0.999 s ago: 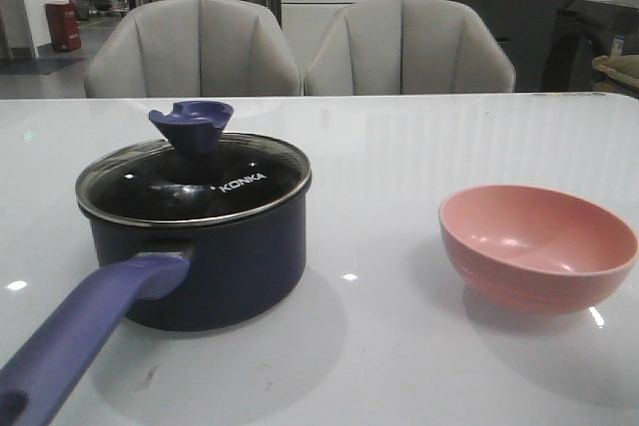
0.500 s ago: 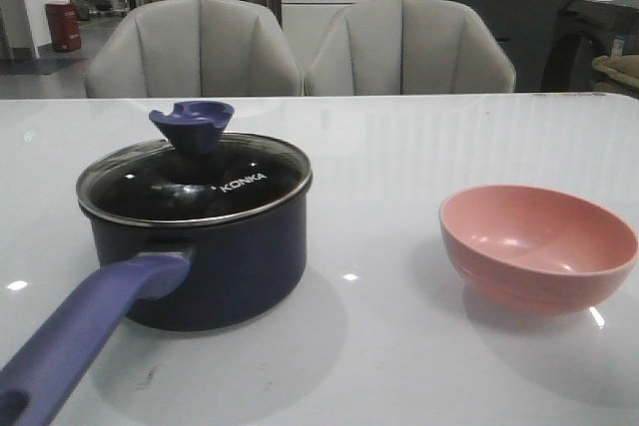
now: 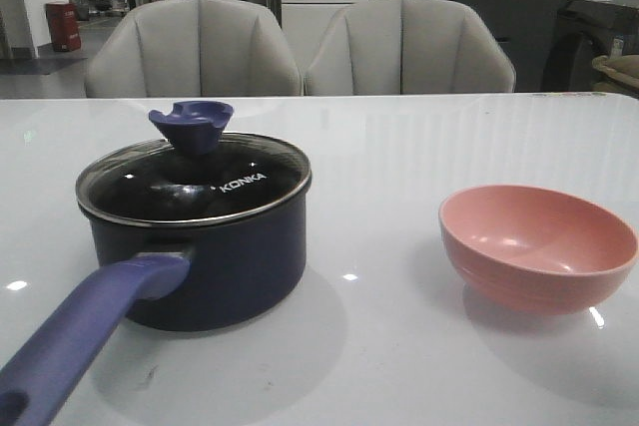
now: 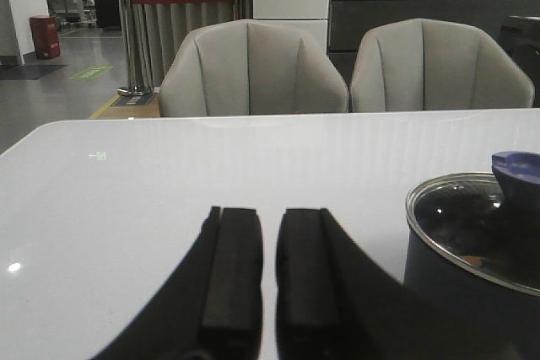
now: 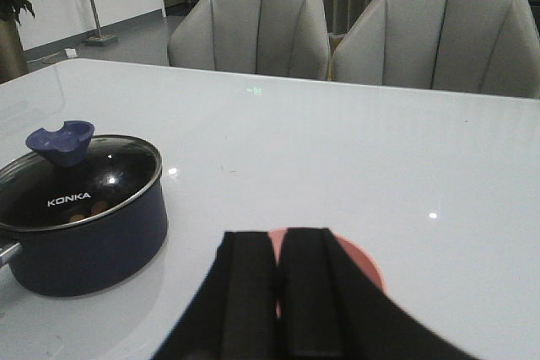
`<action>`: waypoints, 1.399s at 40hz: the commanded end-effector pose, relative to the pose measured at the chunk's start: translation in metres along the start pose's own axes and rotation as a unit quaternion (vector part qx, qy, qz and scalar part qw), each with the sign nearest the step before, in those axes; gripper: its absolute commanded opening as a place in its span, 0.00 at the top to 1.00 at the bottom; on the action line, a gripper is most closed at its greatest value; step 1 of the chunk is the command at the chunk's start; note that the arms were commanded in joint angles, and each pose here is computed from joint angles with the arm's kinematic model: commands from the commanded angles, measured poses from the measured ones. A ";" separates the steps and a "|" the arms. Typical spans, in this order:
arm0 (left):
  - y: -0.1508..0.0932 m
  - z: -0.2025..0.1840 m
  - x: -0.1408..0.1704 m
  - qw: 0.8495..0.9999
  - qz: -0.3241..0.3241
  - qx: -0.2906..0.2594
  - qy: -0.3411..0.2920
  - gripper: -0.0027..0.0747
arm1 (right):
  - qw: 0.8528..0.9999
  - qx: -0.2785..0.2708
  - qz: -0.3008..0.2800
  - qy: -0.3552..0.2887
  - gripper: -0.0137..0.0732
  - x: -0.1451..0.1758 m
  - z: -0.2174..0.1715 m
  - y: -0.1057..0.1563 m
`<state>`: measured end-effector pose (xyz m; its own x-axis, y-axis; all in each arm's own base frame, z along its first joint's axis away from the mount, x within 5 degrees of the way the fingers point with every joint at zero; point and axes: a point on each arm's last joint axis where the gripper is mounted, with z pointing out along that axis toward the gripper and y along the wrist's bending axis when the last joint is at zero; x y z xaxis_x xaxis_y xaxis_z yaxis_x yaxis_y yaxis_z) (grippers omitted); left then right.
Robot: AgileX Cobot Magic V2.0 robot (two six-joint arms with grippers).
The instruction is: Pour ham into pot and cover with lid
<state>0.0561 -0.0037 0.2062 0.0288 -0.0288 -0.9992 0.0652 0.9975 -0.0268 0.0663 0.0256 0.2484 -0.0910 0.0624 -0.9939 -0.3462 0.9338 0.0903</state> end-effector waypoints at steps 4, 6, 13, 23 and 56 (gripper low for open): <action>0.000 -0.001 0.001 0.999 -0.011 -0.001 -0.037 0.78 | 0.999 0.004 -0.001 -0.051 0.67 -0.016 -0.001 0.000; 0.000 -0.001 0.001 0.999 -0.011 -0.001 -0.037 0.78 | 0.999 0.004 -0.001 -0.051 0.67 -0.016 -0.001 0.000; 0.000 -0.001 0.001 0.999 -0.011 -0.001 -0.037 0.78 | 0.999 0.004 -0.001 -0.051 0.67 -0.016 -0.001 0.000; 0.000 -0.001 0.001 0.999 -0.011 -0.001 -0.037 0.78 | 0.999 0.004 -0.001 -0.051 0.67 -0.016 -0.001 0.000; 0.000 -0.001 0.001 0.999 -0.011 -0.001 -0.037 0.78 | 0.980 0.163 -0.073 -0.092 0.67 0.024 -0.016 -0.021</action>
<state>0.0561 -0.0037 0.2062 0.0294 -0.0307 -0.9991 0.0649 0.9975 -0.0287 0.0586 0.0042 0.2139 0.0031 -0.0369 -0.9993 -0.0684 0.9970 -0.0370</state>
